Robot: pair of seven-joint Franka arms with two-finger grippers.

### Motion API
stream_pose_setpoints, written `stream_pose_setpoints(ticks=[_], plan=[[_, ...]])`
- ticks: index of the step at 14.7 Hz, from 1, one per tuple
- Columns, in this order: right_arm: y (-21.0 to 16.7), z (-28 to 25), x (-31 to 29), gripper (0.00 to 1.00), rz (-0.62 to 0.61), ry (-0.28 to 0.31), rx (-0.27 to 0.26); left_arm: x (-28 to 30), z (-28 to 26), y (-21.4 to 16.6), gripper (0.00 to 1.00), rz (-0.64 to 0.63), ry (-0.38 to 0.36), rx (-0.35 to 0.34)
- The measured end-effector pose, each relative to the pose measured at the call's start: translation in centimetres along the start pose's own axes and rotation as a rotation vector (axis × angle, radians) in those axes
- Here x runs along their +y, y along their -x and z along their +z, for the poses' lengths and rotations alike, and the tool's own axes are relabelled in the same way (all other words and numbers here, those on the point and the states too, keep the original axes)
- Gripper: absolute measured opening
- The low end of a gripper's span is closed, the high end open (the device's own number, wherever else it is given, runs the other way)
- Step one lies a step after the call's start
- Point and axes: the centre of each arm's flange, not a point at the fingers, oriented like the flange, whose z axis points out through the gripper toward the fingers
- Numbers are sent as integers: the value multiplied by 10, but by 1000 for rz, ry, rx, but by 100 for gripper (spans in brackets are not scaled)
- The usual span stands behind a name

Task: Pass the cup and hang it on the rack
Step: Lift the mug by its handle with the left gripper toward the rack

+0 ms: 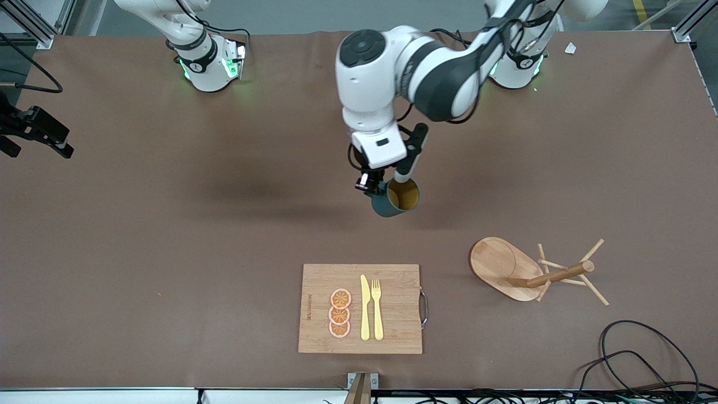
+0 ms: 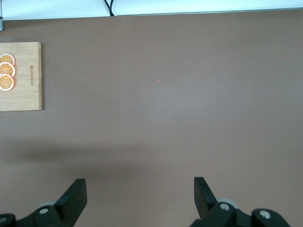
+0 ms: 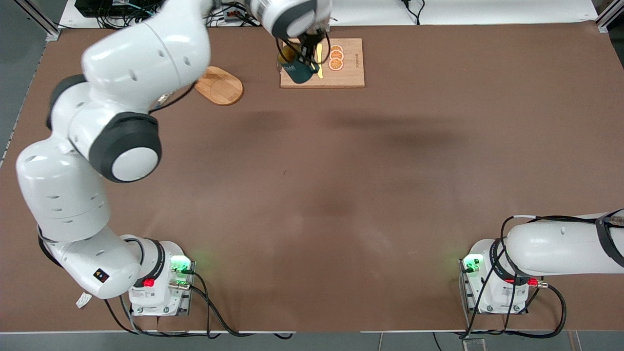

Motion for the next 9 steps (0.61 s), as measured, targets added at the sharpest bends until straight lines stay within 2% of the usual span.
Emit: stream_pose_setpoints(ticks=[5, 9], plan=[[-1, 0, 1, 100, 0, 2, 0, 25, -39, -134, 22, -41, 2, -240], [-1, 0, 0, 100, -2, 1, 1, 33, -42, -257, 22, -54, 67, -459]])
